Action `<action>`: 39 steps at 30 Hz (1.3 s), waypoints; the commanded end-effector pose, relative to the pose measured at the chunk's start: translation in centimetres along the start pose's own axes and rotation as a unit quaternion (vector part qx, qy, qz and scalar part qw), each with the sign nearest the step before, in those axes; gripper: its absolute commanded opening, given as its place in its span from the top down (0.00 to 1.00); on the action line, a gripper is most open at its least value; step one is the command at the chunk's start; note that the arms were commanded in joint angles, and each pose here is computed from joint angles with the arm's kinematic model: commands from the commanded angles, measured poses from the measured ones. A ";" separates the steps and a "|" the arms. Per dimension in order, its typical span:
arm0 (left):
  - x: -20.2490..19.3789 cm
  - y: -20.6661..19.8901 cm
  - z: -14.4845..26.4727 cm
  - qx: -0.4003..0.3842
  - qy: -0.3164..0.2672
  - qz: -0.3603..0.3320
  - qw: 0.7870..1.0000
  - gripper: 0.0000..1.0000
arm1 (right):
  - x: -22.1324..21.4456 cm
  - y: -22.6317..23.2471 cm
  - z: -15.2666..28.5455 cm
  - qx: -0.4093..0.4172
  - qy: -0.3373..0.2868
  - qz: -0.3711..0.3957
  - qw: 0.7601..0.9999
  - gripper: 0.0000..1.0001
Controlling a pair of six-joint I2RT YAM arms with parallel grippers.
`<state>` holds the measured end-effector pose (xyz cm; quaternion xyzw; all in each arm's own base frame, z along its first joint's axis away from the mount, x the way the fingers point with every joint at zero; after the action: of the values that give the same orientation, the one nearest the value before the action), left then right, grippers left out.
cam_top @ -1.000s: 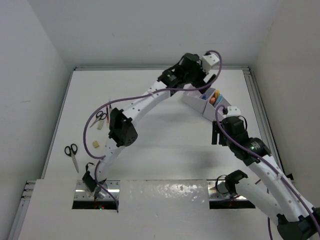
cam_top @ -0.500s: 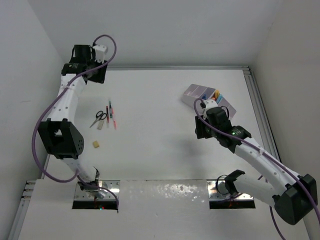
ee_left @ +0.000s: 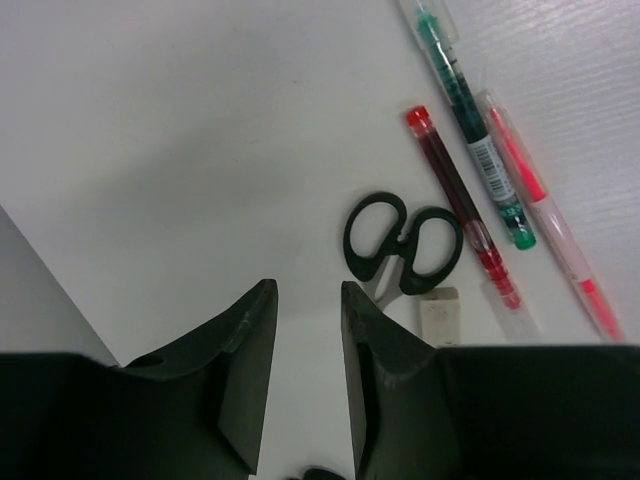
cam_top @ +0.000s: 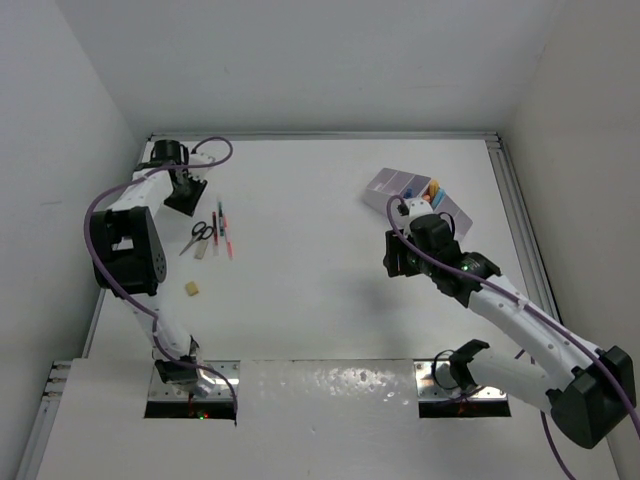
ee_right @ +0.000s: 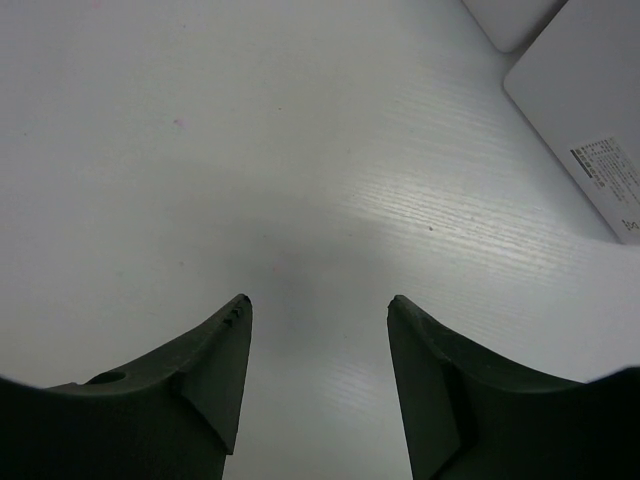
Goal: Sort the stationery into containers
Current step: Pick up the scissors from the center of the board.
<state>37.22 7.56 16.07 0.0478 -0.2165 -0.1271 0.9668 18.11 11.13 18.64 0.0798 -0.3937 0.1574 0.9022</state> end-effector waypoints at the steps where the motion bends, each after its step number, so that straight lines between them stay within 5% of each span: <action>1: 0.5 1.2 -0.8 0.007 -0.024 -0.021 0.999 0.70 | 0.7 0.2 0.4 -0.005 -0.024 -0.014 1.000 0.44; 17: -1.7 0.1 -4.9 -0.029 0.005 -0.009 1.000 0.69 | 0.8 -0.1 1.4 -0.035 -0.014 -0.016 0.999 0.42; 28: -4.0 -1.0 -7.3 -0.009 0.055 0.016 0.998 0.82 | 0.8 -0.9 2.6 -0.067 -0.030 -0.011 0.997 0.41; 32: -4.6 -1.2 -7.9 -0.011 0.064 0.029 0.997 0.99 | 0.8 -1.0 2.9 -0.069 -0.037 -0.012 0.997 0.41; 39: -3.8 -0.1 -6.0 -0.001 0.049 0.036 0.998 1.00 | 0.7 -1.1 3.3 -0.075 -0.037 -0.014 0.996 0.41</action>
<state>37.90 8.19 9.89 0.0537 -0.2048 -0.1039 0.9718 16.47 9.28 19.63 0.0198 -0.4079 0.1218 0.9047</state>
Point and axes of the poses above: each gripper's point midway between its finger pads, its own z axis back along the fingers, its own y axis along the line the jaws close on, x = y × z, the point moved 10 cm from there along z, back along the fingers, and after that the axes turned 6 degrees about z, right-handed, at the moved point
